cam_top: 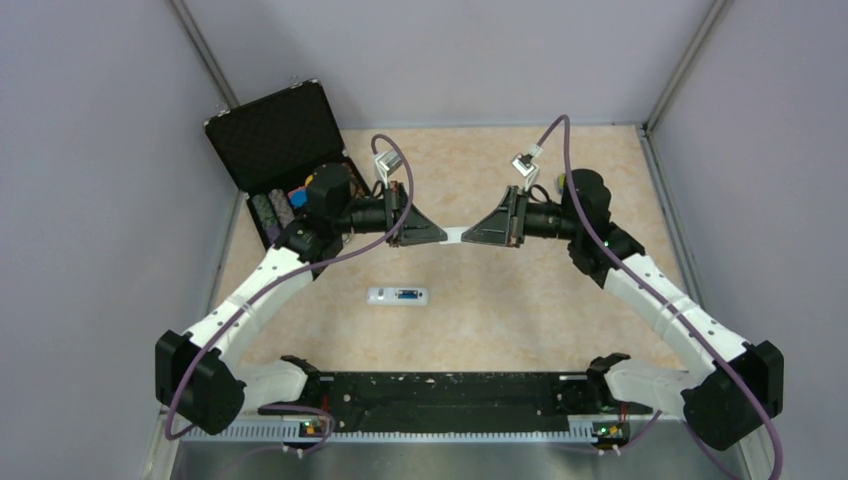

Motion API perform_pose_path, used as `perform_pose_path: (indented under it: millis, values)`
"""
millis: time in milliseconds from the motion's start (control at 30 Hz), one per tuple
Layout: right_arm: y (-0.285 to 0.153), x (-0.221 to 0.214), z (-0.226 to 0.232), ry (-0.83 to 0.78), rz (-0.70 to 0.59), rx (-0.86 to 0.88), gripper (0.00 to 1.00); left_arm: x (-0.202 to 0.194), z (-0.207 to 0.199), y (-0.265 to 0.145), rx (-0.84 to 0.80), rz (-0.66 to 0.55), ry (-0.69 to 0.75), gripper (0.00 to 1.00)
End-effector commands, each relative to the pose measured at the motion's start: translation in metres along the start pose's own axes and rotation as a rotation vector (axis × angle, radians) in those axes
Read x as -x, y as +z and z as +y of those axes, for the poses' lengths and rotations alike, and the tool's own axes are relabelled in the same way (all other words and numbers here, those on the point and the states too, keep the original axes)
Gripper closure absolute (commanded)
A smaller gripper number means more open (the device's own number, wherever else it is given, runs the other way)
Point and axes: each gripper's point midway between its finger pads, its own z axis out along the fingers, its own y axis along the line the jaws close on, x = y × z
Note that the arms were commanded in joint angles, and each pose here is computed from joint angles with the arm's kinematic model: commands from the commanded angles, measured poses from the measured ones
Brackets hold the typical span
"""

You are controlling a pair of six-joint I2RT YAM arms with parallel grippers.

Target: Load the batteries into the remote control

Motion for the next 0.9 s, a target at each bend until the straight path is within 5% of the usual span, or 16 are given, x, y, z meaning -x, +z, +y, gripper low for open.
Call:
perform_pose_path:
  millis: [0,67,233,333,633,867]
  values:
    - [-0.004,0.008,0.013,-0.047,-0.033,0.043,0.90,0.003,-0.010,-0.001,-0.040,-0.007,0.064,1.00]
    - [-0.003,0.007,0.011,-0.042,-0.031,0.039,0.97,0.006,-0.006,-0.003,-0.024,-0.022,0.061,0.95]
    - [-0.003,0.006,0.002,-0.021,-0.039,0.001,1.00,0.016,0.013,-0.010,0.071,-0.095,0.058,0.51]
    - [-0.002,0.005,-0.009,-0.009,-0.053,-0.035,1.00,0.025,0.038,-0.022,0.201,-0.178,0.056,0.37]
    - [0.019,-0.024,-0.063,0.100,-0.100,-0.214,1.00,0.016,0.163,-0.096,0.777,-0.419,0.018,0.33]
    - [0.060,-0.068,-0.095,0.164,-0.022,-0.297,1.00,-0.019,0.219,-0.126,0.977,-0.436,-0.068,0.35]
